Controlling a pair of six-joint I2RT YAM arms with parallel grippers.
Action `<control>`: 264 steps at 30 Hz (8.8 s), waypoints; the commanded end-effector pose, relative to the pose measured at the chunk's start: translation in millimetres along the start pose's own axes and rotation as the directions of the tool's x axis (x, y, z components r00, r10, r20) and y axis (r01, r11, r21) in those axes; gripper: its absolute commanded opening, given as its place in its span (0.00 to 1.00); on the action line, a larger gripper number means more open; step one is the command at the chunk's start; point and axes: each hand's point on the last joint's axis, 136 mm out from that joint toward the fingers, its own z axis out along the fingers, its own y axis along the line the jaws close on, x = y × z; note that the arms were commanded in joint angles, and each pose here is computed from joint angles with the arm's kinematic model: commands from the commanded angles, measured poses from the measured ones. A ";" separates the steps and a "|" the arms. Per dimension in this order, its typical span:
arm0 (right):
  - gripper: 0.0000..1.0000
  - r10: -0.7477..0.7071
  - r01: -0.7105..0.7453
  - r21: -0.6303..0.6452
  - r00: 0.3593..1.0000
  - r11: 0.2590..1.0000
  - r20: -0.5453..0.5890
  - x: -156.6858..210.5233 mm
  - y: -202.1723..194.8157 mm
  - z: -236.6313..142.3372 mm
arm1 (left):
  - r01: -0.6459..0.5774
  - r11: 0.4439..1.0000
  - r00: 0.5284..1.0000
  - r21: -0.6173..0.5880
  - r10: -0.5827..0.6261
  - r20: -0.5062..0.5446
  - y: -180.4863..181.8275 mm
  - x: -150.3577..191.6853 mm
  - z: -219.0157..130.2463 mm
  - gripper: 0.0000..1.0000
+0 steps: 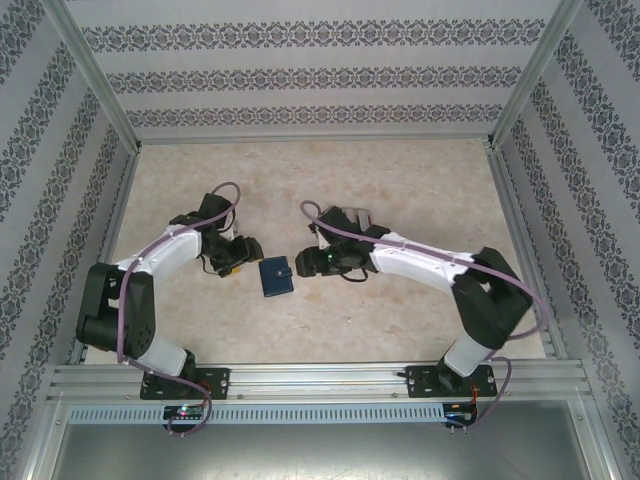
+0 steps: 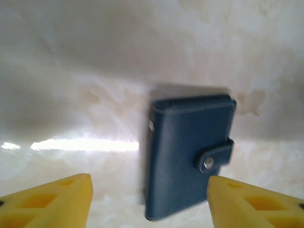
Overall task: Put the credit cards into the card holder
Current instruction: Pick up the card holder from the center of the table, then open the button on the card holder, then open the card holder at the center of the table, then flip over the card slot in the card holder.
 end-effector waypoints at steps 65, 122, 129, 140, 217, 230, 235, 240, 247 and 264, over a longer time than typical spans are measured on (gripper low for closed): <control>0.23 -0.002 -0.003 0.136 0.999 0.991 0.034 -11.3 -9.5 65.9 | 0.024 0.951 0.991 0.309 0.018 -0.133 -47.3 20.6 21.2 0.00; 0.00 0.195 -0.107 -0.356 0.955 0.929 0.222 -30.8 33.0 -30.6 | -0.079 0.937 0.985 0.339 0.126 -0.119 -73.2 22.3 45.0 1.00; 0.00 0.174 -0.079 -0.364 0.956 0.928 0.237 -33.3 37.5 -37.3 | -0.069 0.934 0.984 0.350 0.120 -0.128 -75.4 26.2 39.2 1.00; 0.00 0.184 -0.086 -0.361 0.951 0.928 0.247 -35.8 32.0 -41.7 | -0.102 0.908 0.986 0.407 0.148 -0.083 -94.0 18.3 23.8 1.00; 0.51 0.118 -0.093 -0.247 0.989 0.964 0.087 5.5 34.3 1.8 | -0.165 0.907 0.978 0.388 0.201 -0.053 -91.0 9.3 36.2 0.00; 0.56 0.151 -0.148 -0.191 0.989 0.970 0.001 27.2 8.7 36.6 | -0.171 0.900 0.978 0.401 0.205 -0.045 -91.3 6.1 40.4 0.11; 0.55 0.140 -0.141 -0.133 0.990 0.981 -0.015 33.3 -3.7 45.7 | -0.167 0.897 0.977 0.410 0.205 -0.051 -91.4 8.5 38.5 0.26; 0.52 0.135 -0.136 -0.065 0.991 0.989 -0.009 34.7 -14.3 49.1 | -0.169 0.895 0.979 0.413 0.202 -0.038 -92.4 6.9 34.1 0.30; 0.43 0.126 -0.126 -0.072 0.992 0.989 0.007 31.6 -13.8 46.8 | -0.169 0.899 0.977 0.404 0.206 -0.049 -88.6 9.0 33.5 0.27; 0.46 0.136 -0.152 0.090 0.978 0.984 0.159 20.7 -53.1 14.9 | -0.209 0.943 0.968 0.260 0.237 -0.082 -58.8 12.3 45.0 0.00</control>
